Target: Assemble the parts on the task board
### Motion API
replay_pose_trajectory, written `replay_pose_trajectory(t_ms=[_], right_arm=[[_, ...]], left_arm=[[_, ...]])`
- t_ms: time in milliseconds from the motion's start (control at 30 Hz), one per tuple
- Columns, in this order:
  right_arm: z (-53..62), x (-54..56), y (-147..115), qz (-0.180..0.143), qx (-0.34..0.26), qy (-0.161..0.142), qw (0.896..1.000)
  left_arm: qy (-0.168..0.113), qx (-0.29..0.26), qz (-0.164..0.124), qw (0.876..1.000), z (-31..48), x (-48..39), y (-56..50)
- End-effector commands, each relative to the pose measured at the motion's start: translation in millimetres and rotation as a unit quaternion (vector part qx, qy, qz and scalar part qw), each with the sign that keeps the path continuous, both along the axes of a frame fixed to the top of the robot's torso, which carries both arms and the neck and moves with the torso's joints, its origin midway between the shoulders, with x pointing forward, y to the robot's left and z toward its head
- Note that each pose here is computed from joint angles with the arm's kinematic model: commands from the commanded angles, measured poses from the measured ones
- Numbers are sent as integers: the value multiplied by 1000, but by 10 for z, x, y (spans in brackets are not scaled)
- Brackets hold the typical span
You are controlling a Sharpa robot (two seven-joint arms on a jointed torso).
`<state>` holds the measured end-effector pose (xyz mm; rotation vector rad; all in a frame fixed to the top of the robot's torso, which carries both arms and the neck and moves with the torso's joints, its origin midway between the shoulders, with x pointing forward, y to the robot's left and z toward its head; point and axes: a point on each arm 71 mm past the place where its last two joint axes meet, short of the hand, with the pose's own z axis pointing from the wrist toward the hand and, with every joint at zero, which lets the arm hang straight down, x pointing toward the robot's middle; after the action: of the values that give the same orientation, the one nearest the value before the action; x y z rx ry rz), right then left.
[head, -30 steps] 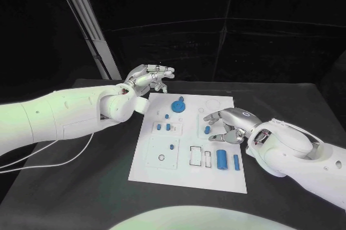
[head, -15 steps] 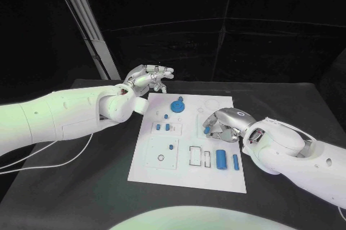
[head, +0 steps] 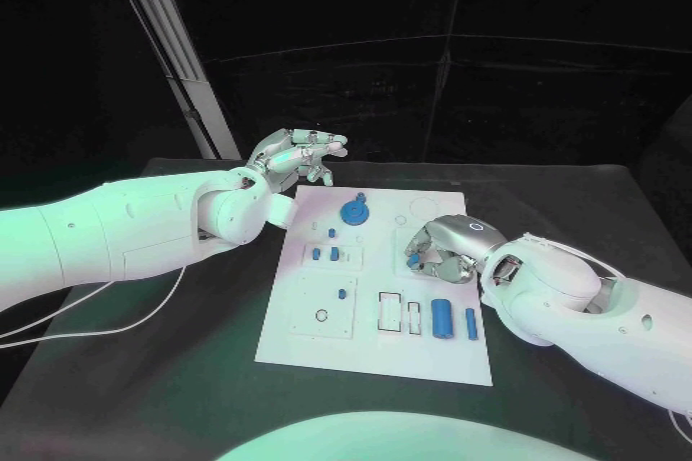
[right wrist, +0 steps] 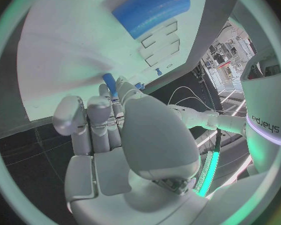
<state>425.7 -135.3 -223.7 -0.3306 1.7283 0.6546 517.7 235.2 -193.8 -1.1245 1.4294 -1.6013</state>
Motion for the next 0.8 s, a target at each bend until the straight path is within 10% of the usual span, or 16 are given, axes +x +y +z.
replay_pose_trajectory(t_ms=[33, 800], right_arm=[[-2, 11, 9, -2, -17, -7, 1000], [84, -20, 81, -6, 12, -38, 999]], left_arm=[[-1, -4, -5, 1000, 14, 1, -4], [-1, -4, -3, 1000, 15, 1, 18]])
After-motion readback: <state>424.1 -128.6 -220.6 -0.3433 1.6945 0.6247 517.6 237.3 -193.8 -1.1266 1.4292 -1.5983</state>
